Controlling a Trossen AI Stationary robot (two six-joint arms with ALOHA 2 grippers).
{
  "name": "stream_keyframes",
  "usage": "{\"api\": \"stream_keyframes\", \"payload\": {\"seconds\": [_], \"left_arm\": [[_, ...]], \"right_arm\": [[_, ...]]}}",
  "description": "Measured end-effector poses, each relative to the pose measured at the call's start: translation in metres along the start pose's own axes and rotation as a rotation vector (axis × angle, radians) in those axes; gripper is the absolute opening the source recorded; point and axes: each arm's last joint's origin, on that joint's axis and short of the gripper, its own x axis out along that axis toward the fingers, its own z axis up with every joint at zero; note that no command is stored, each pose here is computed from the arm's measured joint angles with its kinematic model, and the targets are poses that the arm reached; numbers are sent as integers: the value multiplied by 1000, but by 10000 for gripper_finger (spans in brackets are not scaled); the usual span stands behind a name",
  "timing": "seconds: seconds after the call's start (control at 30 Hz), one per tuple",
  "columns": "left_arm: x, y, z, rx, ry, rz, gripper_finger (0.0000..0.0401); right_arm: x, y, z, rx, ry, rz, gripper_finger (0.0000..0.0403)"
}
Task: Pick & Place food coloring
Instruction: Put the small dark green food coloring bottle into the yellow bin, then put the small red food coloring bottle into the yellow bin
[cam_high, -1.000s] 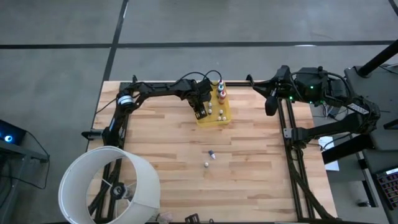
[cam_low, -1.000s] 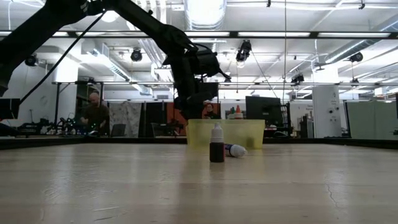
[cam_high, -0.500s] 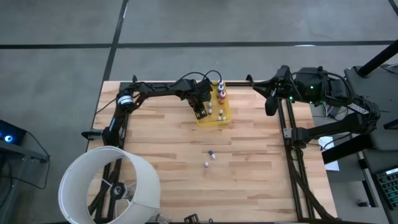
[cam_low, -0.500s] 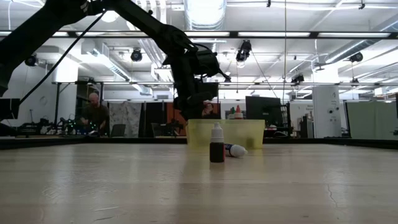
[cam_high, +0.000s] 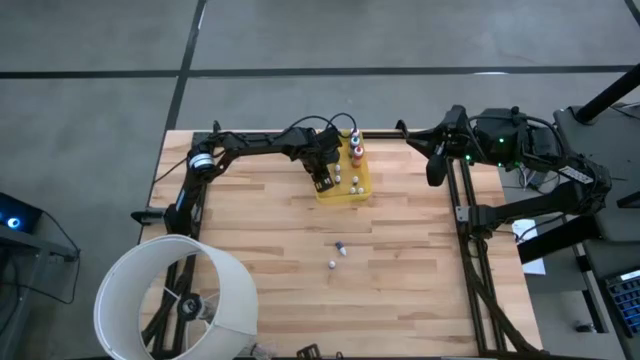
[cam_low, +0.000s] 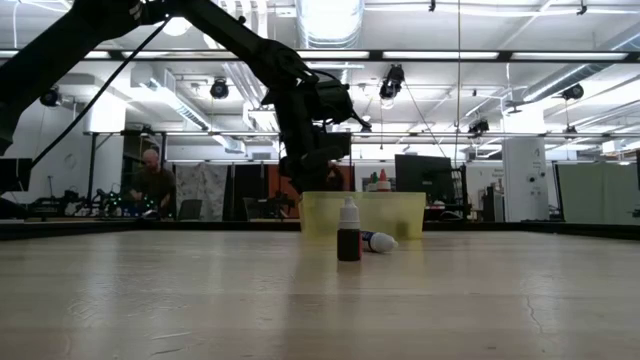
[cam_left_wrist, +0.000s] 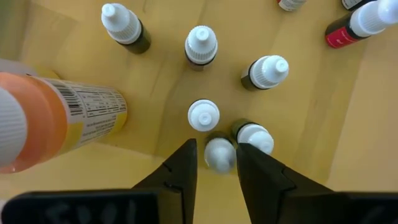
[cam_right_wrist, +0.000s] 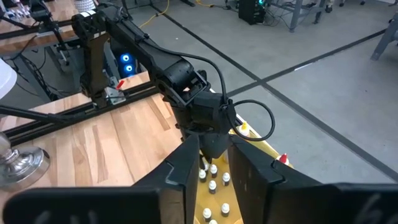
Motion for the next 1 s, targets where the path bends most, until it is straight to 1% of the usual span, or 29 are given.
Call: {"api": "stream_keyframes", "payload": {"seconds": [0.23,0.43,0.53,0.8,1.0], "left_arm": [[0,0,0,-4,0,0,89],[0,0,0,-4,4,0,90],[-5,0,0,-3,19,0,90],[-33,1,13,-4,19,16,90],[-64,-4,25,-45,8,6,90]], "right_arm": [[0,0,0,-1,0,0,68],[0,0,0,-4,0,0,75],[0,0,0,-4,0,0,78],[0,0,0,-4,-1,0,74],[0,0,0,-4,0,0,68]]}}
